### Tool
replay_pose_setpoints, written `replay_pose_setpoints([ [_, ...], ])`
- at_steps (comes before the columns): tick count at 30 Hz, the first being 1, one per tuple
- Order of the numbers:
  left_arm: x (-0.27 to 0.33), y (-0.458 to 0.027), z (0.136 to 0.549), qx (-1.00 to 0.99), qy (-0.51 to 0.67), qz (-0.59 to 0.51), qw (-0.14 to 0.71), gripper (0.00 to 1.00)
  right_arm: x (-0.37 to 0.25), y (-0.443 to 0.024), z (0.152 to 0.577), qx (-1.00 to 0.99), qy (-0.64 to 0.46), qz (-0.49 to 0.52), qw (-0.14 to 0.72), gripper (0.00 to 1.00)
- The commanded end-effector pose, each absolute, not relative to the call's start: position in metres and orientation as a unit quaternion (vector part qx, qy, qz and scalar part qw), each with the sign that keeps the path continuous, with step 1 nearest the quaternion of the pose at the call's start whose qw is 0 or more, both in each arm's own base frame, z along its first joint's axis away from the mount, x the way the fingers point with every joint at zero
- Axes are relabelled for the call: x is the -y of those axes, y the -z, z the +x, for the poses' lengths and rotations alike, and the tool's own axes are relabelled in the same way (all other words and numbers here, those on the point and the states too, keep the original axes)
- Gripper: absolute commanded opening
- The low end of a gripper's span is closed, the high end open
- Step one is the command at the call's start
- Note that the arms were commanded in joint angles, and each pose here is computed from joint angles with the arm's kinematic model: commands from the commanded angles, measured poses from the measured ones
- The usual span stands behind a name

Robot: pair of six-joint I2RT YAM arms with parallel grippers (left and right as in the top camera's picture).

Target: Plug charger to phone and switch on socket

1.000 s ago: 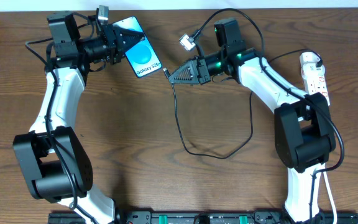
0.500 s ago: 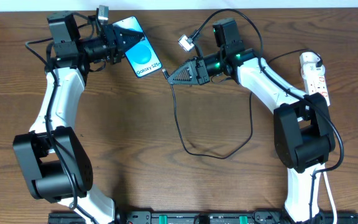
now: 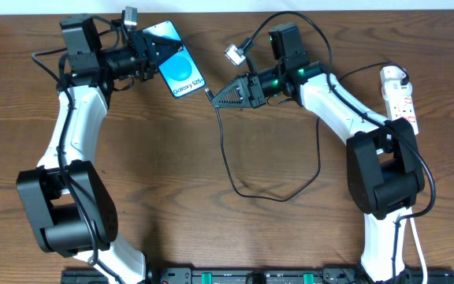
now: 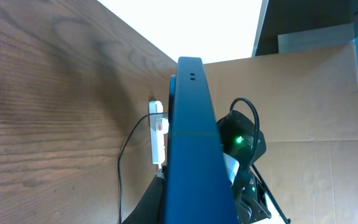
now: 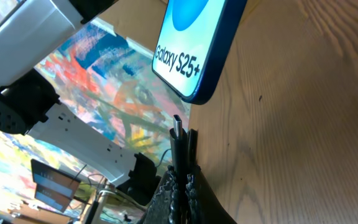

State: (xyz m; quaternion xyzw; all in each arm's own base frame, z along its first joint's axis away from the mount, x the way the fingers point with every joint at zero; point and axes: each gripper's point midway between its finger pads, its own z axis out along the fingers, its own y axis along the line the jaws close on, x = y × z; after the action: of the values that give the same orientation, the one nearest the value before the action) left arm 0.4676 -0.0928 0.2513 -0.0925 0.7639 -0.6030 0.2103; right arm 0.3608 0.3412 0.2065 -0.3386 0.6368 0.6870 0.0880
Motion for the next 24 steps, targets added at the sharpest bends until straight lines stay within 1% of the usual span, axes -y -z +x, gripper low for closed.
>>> replay_pose_setpoints([
  [1,0.094,-0.267,0.466,-0.760,0.604,-0.079,0.225,0.07,-0.344,-0.218,0.351,-0.622,-0.695,-0.350,0.081,0.01],
  [13,0.095,-0.279,0.471,-0.751,0.612,-0.074,0.239,0.07,-0.346,-0.218,0.350,-0.622,-0.695,-0.352,0.080,0.01],
  [24,0.112,-0.287,0.470,-0.747,0.615,-0.041,0.250,0.08,-0.349,-0.218,0.348,-0.619,-0.695,-0.356,0.080,0.01],
])
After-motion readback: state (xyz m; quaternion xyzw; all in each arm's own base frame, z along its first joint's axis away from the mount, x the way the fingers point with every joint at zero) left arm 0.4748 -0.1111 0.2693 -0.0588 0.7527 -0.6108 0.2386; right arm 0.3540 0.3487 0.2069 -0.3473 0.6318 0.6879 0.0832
